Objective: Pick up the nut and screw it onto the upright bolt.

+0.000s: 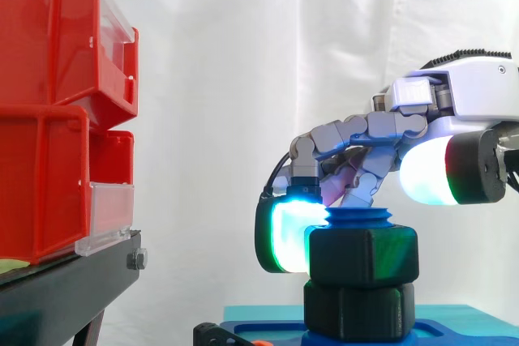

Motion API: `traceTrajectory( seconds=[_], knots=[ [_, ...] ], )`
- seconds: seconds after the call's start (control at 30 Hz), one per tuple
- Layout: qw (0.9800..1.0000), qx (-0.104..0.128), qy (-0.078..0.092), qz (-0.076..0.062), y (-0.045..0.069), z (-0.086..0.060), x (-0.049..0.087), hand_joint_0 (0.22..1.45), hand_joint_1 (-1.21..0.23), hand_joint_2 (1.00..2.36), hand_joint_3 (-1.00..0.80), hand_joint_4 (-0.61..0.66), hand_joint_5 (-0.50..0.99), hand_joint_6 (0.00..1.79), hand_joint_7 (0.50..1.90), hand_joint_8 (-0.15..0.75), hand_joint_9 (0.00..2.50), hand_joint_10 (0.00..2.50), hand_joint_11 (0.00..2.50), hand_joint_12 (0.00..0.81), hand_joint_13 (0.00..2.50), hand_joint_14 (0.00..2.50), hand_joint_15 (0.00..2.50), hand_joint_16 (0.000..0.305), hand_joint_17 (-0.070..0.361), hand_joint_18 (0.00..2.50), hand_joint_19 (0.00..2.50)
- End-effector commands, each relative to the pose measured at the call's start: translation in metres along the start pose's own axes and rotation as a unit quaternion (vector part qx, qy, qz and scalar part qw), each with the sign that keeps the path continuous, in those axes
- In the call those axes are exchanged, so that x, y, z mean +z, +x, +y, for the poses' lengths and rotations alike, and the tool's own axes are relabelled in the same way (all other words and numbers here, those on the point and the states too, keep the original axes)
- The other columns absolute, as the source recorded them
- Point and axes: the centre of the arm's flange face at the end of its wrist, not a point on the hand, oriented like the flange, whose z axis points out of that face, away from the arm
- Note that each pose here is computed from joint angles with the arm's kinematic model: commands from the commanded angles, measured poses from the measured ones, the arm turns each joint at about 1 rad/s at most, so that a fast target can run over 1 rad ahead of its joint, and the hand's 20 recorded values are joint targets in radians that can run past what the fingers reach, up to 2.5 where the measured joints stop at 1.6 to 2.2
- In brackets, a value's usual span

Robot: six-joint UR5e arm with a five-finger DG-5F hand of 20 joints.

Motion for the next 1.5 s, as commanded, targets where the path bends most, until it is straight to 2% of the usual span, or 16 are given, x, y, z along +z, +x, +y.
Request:
traceTrajectory(
  seconds=[0.0, 0.27, 0.37, 0.4, 0.47, 0.5, 0.53, 0.57, 0.6, 0.67, 0.83, 1.07, 1.17, 1.4, 1.47],
  knots=[
    [1.0, 0.0, 0.002, 0.001, 0.0, -0.003, -0.002, 0.54, -0.23, 1.0, -0.5, 0.16, -0.01, 0.62, 1.34, 0.276, 1.01, 0.0, 0.0, 0.162, 0.65, 0.0, 0.0, 0.007, 0.015, 0.24, 0.0],
    [1.0, -0.001, 0.005, -0.004, -0.003, -0.01, -0.005, 0.54, -0.24, 1.0, -0.5, 0.12, 0.0, 0.7, 1.15, 0.261, 1.14, 0.0, 0.0, 0.144, 0.75, 0.0, 0.0, 0.004, 0.008, 0.33, 0.0],
    [1.0, 0.0, 0.006, -0.003, -0.003, -0.012, -0.006, 0.55, -0.24, 1.0, -0.5, 0.11, 0.01, 0.7, 1.15, 0.261, 1.18, 0.0, 0.0, 0.142, 0.77, 0.0, 0.0, 0.003, 0.007, 0.34, 0.0],
    [1.0, -0.001, 0.007, -0.005, -0.004, -0.013, -0.006, 0.55, -0.24, 1.0, -0.5, 0.12, 0.01, 0.69, 1.16, 0.26, 1.18, 0.0, 0.0, 0.142, 0.77, 0.0, 0.0, 0.003, 0.007, 0.34, 0.0],
    [1.0, -0.001, 0.004, -0.005, -0.005, -0.014, -0.007, 0.54, -0.23, 1.0, -0.5, 0.19, 0.01, 0.53, 1.48, 0.271, 1.11, 0.0, 0.0, 0.158, 0.73, 0.0, 0.0, 0.004, 0.01, 0.32, 0.0],
    [1.0, -0.002, 0.002, -0.007, -0.008, -0.015, -0.007, 0.54, -0.23, 1.0, -0.5, 0.19, 0.01, 0.5, 1.51, 0.269, 1.1, 0.0, 0.0, 0.158, 0.72, 0.0, 0.0, 0.005, 0.011, 0.31, 0.0],
    [1.0, -0.002, 0.001, -0.007, -0.009, -0.015, -0.006, 0.54, -0.23, 1.0, -0.5, 0.19, -0.01, 0.5, 1.41, 0.269, 1.07, 0.0, 0.0, 0.169, 0.71, 0.0, 0.0, 0.006, 0.014, 0.29, 0.0],
    [0.9999, -0.004, -0.002, -0.011, -0.014, -0.016, -0.006, 0.54, -0.23, 1.0, -0.5, 0.19, -0.02, 0.5, 1.37, 0.267, 1.05, 0.0, 0.0, 0.17, 0.71, 0.0, 0.0, 0.007, 0.015, 0.29, 0.0],
    [0.9999, -0.005, -0.004, -0.014, -0.017, -0.016, -0.005, 0.53, -0.22, 1.0, -0.5, 0.22, -0.04, 0.5, 1.22, 0.272, 1.01, 0.0, 0.0, 0.174, 0.7, 0.0, 0.0, 0.008, 0.017, 0.28, 0.0],
    [0.9998, -0.006, -0.005, -0.019, -0.024, -0.018, -0.005, 0.52, -0.22, 1.0, -0.5, 0.27, -0.07, 0.5, 1.02, 0.272, 0.96, 0.0, 0.0, 0.198, 0.65, 0.0, 0.0, 0.01, 0.023, 0.24, 0.0],
    [0.9995, -0.009, -0.011, -0.027, -0.033, -0.017, -0.002, 0.51, -0.21, 1.0, -0.5, 0.23, -0.12, 0.5, 0.78, 0.25, 0.87, 0.0, 0.0, 0.211, 0.6, 0.0, 0.0, 0.014, 0.03, 0.2, 0.0],
    [0.9992, -0.013, -0.018, -0.033, -0.032, -0.009, 0.004, 0.49, -0.18, 1.0, -0.5, 0.2, -0.15, 0.5, 0.64, 0.226, 0.71, 0.0, 0.0, 0.245, 0.47, 0.0, 0.0, 0.021, 0.047, 0.08, 0.0],
    [0.9991, -0.013, -0.022, -0.033, -0.032, -0.002, 0.008, 0.48, -0.15, 1.0, -0.5, 0.18, -0.17, 0.5, 0.59, 0.208, 0.58, 0.0, 0.0, 0.27, 0.32, 0.0, 0.0, 0.026, 0.06, 0.0, 0.0],
    [0.9991, -0.011, -0.029, -0.028, -0.026, 0.009, 0.013, 0.47, -0.1, 1.0, -0.5, 0.14, -0.2, 0.5, 0.54, 0.193, 0.4, 0.0, 0.0, 0.305, 0.14, 0.0, 0.0, 0.034, 0.076, 0.0, 0.0],
    [0.9993, -0.008, -0.028, -0.022, -0.018, 0.011, 0.012, 0.47, -0.1, 1.0, -0.5, 0.14, -0.21, 0.5, 0.54, 0.195, 0.36, 0.0, 0.0, 0.304, 0.12, 0.0, 0.0, 0.034, 0.077, 0.0, 0.0]
  ],
)
